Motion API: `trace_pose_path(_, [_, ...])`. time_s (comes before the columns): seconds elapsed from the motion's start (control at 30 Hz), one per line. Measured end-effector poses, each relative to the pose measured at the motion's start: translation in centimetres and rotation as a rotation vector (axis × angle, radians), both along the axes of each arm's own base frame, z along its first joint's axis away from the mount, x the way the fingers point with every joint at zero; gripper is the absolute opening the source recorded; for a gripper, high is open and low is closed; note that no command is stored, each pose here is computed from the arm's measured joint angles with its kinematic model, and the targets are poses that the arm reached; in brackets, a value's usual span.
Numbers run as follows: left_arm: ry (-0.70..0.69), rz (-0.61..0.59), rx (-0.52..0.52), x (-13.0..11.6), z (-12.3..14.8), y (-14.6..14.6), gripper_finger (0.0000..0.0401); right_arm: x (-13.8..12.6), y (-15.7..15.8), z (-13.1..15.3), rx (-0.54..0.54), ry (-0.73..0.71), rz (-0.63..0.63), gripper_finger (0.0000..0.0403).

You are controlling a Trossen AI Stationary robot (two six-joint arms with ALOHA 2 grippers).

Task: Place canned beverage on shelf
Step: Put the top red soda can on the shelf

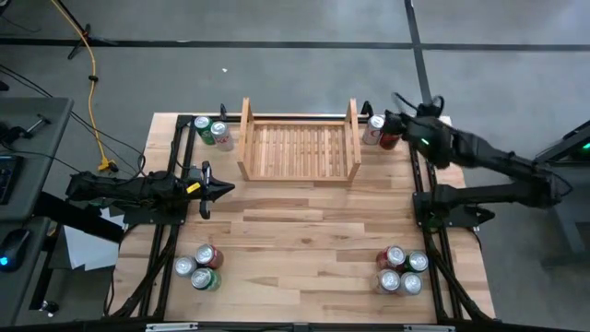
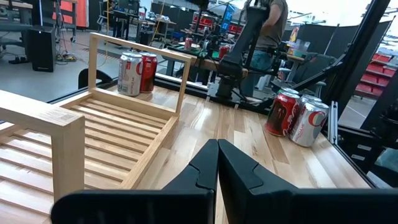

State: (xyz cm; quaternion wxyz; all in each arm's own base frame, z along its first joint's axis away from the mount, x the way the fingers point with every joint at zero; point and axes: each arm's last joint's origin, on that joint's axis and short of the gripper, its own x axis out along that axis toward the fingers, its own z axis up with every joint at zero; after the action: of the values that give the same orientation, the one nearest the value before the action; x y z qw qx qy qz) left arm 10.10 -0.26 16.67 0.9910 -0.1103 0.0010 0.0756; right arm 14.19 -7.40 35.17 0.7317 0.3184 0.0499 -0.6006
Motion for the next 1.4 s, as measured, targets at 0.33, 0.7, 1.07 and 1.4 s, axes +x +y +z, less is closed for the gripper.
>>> trace_pose_path(0.33, [0.000, 0.000, 0.000, 0.0, 0.0, 0.0, 0.0003, 1.3, -7.3, -3.7, 0.380, 0.321, -0.181, 0.0280])
trace_pose_path(0.7, [0.000, 0.000, 0.000, 0.0, 0.0, 0.0, 0.0003, 0.7, -12.6, -7.6, 0.568, 0.413, -0.302, 0.0280])
trace_pose_path(1.07, [0.000, 0.000, 0.000, 0.0, 0.0, 0.0, 0.0003, 1.8, -14.5, -9.5, 0.585, 0.367, -0.326, 0.0280])
trace_pose_path(1.4, [0.000, 0.000, 0.000, 0.0, 0.0, 0.0, 0.0003, 2.0, -15.0, -11.1, 0.638, 0.404, -0.389, 0.0280])
